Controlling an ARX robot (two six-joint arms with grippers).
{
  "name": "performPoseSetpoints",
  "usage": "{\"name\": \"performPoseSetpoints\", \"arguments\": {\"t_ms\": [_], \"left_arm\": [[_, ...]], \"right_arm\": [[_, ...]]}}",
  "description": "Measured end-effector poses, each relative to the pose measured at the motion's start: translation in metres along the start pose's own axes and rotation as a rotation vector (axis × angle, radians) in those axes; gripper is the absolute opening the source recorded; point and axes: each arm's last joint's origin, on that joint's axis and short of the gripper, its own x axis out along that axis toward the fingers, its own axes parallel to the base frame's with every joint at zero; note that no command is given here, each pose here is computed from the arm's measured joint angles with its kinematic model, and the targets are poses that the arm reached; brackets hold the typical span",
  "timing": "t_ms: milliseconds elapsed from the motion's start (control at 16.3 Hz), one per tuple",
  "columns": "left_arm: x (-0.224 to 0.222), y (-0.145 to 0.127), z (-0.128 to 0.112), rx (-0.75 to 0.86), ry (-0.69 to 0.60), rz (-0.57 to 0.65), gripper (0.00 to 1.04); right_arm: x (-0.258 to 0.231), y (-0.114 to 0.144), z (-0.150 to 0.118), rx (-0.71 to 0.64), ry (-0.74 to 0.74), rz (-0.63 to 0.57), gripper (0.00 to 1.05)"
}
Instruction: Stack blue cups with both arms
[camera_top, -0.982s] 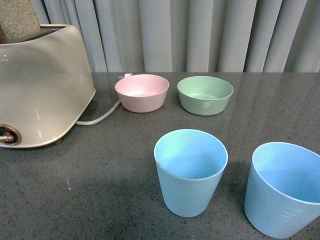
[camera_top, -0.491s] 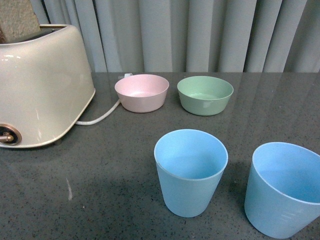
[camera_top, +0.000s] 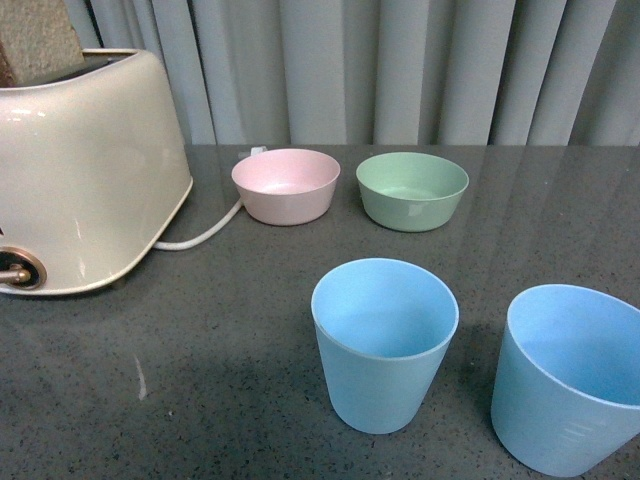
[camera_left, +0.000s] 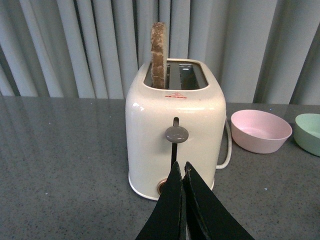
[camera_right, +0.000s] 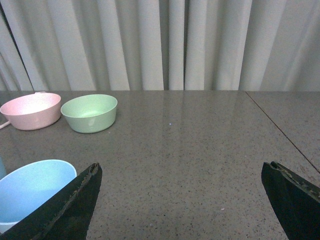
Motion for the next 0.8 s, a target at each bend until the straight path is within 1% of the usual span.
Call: {"name": "performPoseSetpoints", "arguments": {"t_ms": [368, 798], "left_arm": [[-0.013, 0.000, -0.016, 0.000, 0.008, -0.005, 0.01], [-0.020, 0.000, -0.022, 0.000, 0.004, -0.005, 0.01]], "right_arm": [[0.000, 0.000, 0.000, 0.000, 0.000, 0.000, 0.98], [0.000, 0.000, 0.000, 0.000, 0.000, 0.000, 0.98]]}}
